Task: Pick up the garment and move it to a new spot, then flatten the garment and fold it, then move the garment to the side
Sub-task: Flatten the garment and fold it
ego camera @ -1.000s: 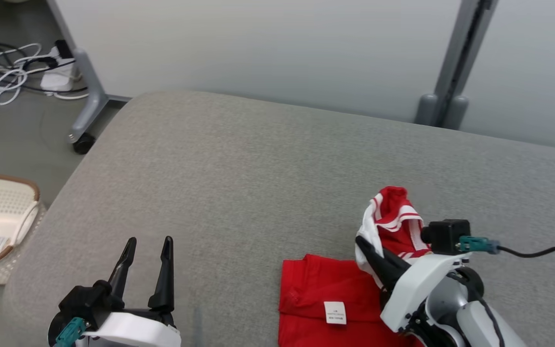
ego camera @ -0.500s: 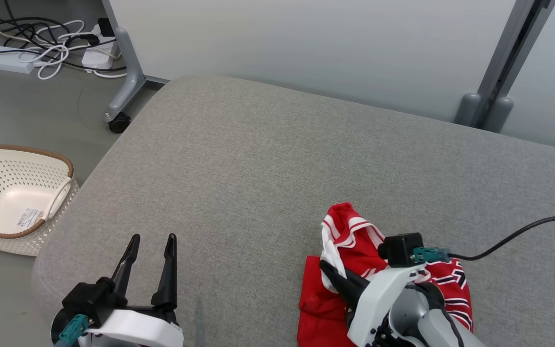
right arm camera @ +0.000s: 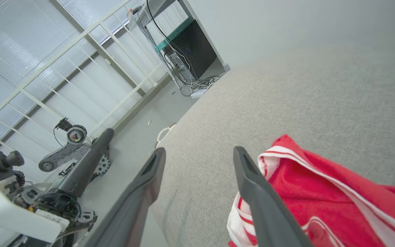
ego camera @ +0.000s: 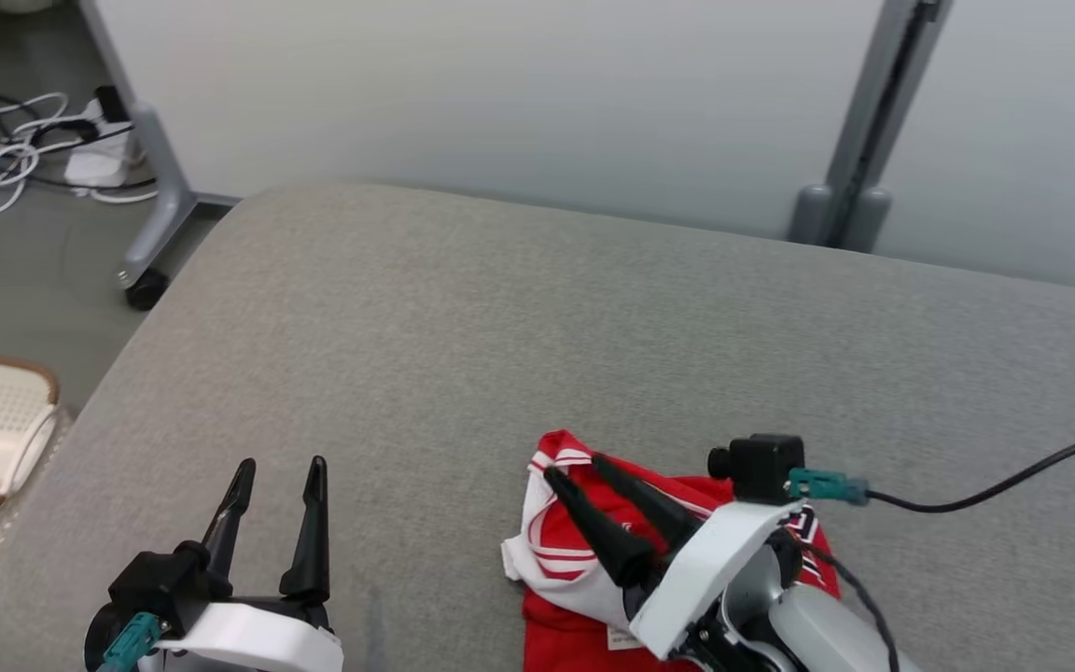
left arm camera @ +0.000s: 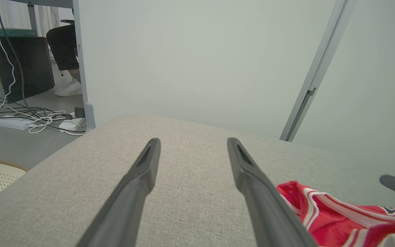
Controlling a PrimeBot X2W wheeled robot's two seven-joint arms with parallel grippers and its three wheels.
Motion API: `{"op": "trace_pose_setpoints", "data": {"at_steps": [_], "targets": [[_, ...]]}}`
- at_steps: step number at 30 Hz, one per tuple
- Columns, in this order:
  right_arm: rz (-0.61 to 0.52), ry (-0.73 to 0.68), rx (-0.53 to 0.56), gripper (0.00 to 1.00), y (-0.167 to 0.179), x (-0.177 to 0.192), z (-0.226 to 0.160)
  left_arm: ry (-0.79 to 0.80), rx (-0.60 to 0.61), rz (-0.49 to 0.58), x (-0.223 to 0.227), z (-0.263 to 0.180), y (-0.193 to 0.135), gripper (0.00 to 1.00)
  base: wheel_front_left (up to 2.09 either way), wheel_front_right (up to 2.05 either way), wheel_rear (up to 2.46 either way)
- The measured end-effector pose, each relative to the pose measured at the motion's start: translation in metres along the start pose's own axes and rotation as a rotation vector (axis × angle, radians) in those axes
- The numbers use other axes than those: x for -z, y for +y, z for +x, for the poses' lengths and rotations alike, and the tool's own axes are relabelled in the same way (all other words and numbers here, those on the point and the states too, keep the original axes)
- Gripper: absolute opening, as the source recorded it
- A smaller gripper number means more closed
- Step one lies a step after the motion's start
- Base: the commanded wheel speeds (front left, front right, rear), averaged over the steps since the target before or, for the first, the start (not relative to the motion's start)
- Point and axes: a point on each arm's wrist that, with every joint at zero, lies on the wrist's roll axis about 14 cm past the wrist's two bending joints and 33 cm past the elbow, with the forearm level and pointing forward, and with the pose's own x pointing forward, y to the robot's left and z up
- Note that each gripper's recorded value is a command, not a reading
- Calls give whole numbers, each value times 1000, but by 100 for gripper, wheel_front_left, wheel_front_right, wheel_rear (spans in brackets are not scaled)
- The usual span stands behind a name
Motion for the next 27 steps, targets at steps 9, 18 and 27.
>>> {"op": "trace_pose_setpoints", "data": {"at_steps": [9,18,27], "targets": [[-134,-345,108,100,-33,-98,-58,-12,108,-11,-2,16,-34,100,0,0,0],[-268,-550,407,100,-100,-145,-155,-21,190,-13,-4,25,-63,100,0,0,0],[-401,-540,697,100,-152,-123,-220,-10,206,-13,-1,30,-68,100,0,0,0]]}}
